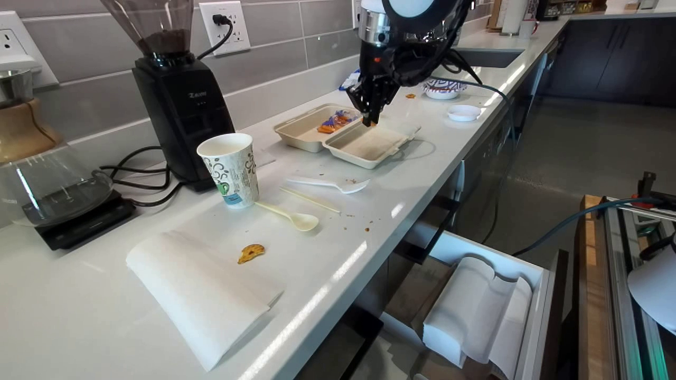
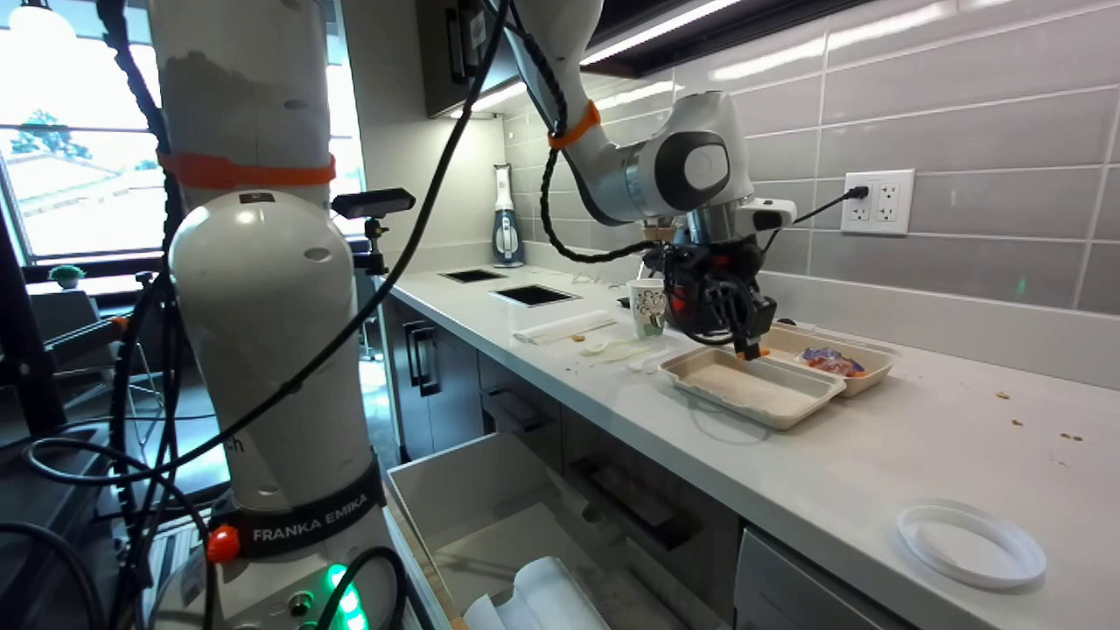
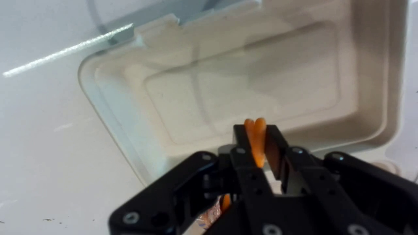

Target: Put the orange objects in the plastic

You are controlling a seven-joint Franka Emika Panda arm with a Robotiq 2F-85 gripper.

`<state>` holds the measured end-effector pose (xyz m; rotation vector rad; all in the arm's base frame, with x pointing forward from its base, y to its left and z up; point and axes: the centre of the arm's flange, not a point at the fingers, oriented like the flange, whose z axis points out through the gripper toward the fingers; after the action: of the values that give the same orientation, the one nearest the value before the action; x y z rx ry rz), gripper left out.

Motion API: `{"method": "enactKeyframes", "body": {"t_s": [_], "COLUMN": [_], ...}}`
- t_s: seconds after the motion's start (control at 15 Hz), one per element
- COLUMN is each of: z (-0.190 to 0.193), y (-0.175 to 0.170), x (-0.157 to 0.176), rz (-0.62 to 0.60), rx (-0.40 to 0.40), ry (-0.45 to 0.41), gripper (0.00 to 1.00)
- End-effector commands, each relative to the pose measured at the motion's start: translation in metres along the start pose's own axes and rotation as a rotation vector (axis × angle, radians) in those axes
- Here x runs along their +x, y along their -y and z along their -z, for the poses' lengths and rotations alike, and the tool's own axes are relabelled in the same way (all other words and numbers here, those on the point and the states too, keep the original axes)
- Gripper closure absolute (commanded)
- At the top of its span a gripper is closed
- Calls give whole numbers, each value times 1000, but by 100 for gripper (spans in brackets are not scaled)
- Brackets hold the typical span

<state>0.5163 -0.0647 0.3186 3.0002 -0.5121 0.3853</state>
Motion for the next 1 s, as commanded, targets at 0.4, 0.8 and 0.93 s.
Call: {"method": "enactKeyframes", "body": {"t_s": [0.4,0.8,0.93], "z": [11,9,9], "y": [-1,-14,-22], "x": [2,13,22], "rz": [10,14,24], "rx": [0,-38,-42], "ry": [-20,-39,-50], "gripper": [81,95,95]}}
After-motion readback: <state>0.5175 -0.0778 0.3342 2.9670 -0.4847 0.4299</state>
